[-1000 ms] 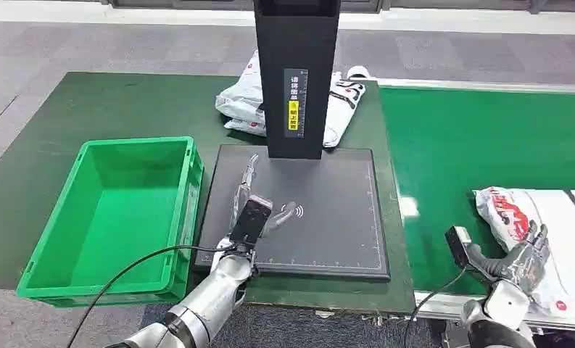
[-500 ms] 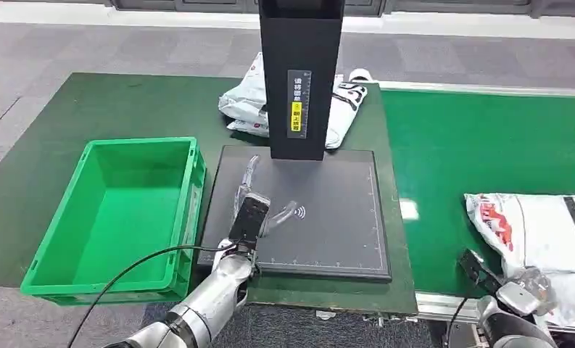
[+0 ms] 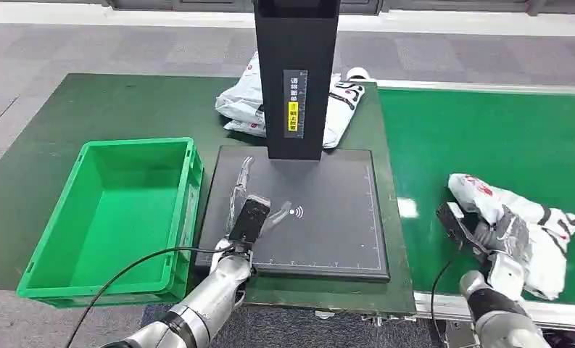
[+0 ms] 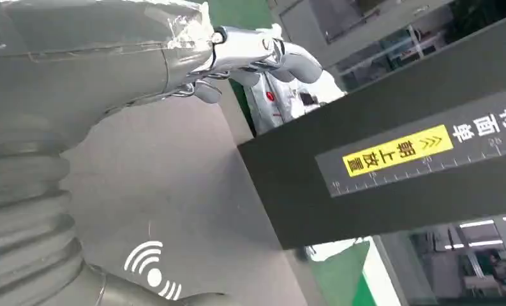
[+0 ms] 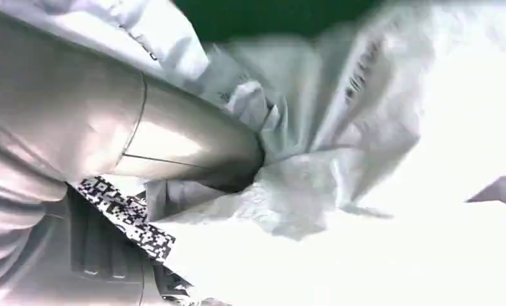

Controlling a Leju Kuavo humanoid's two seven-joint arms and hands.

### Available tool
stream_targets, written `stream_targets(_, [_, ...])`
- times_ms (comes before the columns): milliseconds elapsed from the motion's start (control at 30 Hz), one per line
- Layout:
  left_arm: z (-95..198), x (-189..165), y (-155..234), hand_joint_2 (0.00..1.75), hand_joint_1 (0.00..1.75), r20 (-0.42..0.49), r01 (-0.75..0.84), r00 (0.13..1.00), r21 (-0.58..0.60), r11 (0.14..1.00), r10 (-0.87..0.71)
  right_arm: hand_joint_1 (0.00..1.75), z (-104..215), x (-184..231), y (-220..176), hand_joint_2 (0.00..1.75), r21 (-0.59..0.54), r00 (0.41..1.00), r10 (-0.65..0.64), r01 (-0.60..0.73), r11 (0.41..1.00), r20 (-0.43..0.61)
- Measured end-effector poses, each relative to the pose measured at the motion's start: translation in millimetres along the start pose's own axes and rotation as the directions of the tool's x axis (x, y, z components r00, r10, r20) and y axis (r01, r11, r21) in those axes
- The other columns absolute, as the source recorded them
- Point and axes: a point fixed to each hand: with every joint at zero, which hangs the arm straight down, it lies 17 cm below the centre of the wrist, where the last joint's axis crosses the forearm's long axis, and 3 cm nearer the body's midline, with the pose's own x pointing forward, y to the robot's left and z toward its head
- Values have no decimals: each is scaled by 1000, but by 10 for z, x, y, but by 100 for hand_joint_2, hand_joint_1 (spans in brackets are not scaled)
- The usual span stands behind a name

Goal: Moved the parcel from conveyor to table for the left to box.

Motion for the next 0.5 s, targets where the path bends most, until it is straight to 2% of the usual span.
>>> stream_targets(333, [-10, -75, 62, 175, 0, -15, 17, 1000, 10, 1000, -17, 175, -6, 294, -45, 175, -20, 998, -60, 61, 998, 31])
stream_targets(367, [-12, -76, 64, 175, 0, -15, 18, 1000, 10, 1000, -18, 175, -6, 355, -67, 175, -26, 995, -82, 83, 996, 59])
stream_targets(433, [-20, -78, 91, 175, 0, -10, 33, 999, 16, 999, -33, 175, 20, 663, -186, 175, -58, 972, -142, 155, 986, 188])
stream_targets(500, [-44, -68, 135, 175, 0, 4, 56, 998, 23, 998, -56, 175, 93, 1061, -375, 175, -98, 923, -197, 241, 966, 329])
